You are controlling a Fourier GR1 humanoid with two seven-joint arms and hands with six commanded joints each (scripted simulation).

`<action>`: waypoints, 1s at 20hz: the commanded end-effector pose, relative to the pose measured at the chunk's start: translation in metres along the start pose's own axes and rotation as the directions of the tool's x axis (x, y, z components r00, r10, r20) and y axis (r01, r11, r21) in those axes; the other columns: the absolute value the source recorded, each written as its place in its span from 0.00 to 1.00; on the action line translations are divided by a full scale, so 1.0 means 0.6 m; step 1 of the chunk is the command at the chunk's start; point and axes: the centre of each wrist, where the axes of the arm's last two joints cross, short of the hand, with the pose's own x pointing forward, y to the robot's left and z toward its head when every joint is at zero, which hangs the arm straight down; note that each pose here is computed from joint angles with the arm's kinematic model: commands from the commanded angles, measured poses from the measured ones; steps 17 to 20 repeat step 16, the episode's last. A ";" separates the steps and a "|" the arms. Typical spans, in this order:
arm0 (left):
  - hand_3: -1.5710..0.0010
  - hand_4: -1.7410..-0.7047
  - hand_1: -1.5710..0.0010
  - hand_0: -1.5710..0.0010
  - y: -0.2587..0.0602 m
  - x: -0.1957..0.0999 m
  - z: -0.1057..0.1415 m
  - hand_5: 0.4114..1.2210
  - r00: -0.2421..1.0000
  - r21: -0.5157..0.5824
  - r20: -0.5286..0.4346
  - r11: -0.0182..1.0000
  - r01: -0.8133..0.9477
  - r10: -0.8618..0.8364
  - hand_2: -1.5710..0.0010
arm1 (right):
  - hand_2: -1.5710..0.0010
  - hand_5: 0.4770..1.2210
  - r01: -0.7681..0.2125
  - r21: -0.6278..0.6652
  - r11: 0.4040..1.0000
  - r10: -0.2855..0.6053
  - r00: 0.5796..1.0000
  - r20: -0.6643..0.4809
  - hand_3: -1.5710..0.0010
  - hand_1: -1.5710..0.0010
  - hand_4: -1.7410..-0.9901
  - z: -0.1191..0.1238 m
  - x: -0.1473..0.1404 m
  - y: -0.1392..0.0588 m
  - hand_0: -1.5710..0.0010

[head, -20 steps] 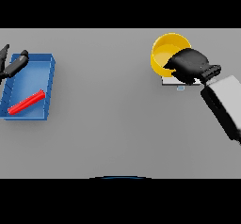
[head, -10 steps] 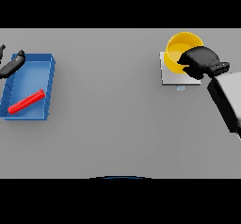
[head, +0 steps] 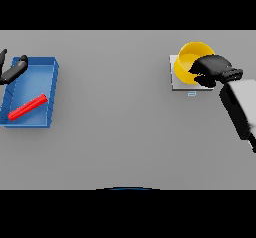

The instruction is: Pick up the red beaker and tilt it to pour out 1 green nut into yellow bowl. Pick up the yellow bowl and place it on the metallic measuring scale.

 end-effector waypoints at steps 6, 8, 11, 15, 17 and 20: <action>1.00 0.98 1.00 1.00 -0.009 0.009 -0.006 0.38 1.000 -0.012 0.008 1.000 -0.009 0.010 1.00 | 0.56 0.61 0.026 0.030 0.999 -0.025 1.000 -0.013 0.61 0.63 0.27 0.001 -0.007 0.006 0.76; 1.00 0.98 1.00 1.00 -0.005 0.000 -0.004 0.37 1.000 -0.005 0.002 1.000 -0.002 0.002 1.00 | 0.67 0.54 -0.004 0.041 0.999 0.004 1.000 -0.009 0.67 0.76 0.32 0.001 -0.006 -0.002 0.85; 1.00 0.98 1.00 1.00 0.000 0.000 -0.004 0.36 1.000 0.001 -0.006 1.000 -0.007 0.007 1.00 | 0.80 0.47 -0.025 0.041 0.999 0.025 1.000 0.004 0.74 0.88 0.38 -0.002 -0.007 0.000 0.92; 1.00 0.99 1.00 1.00 -0.002 0.007 -0.004 0.35 1.000 -0.014 0.005 1.000 -0.006 0.006 1.00 | 0.92 0.40 -0.002 0.075 0.997 0.004 1.000 -0.030 0.81 0.95 0.44 0.002 -0.011 0.006 0.97; 1.00 0.99 1.00 1.00 0.000 0.004 -0.004 0.35 1.000 -0.011 0.003 1.000 -0.007 0.008 1.00 | 0.93 0.38 -0.003 0.080 0.997 0.005 1.000 -0.025 0.83 0.96 0.44 0.002 -0.007 0.003 0.97; 1.00 0.99 1.00 1.00 0.000 0.004 -0.004 0.35 1.000 -0.011 0.003 1.000 -0.007 0.008 1.00 | 0.93 0.38 -0.003 0.080 0.997 0.005 1.000 -0.025 0.83 0.96 0.44 0.002 -0.007 0.003 0.97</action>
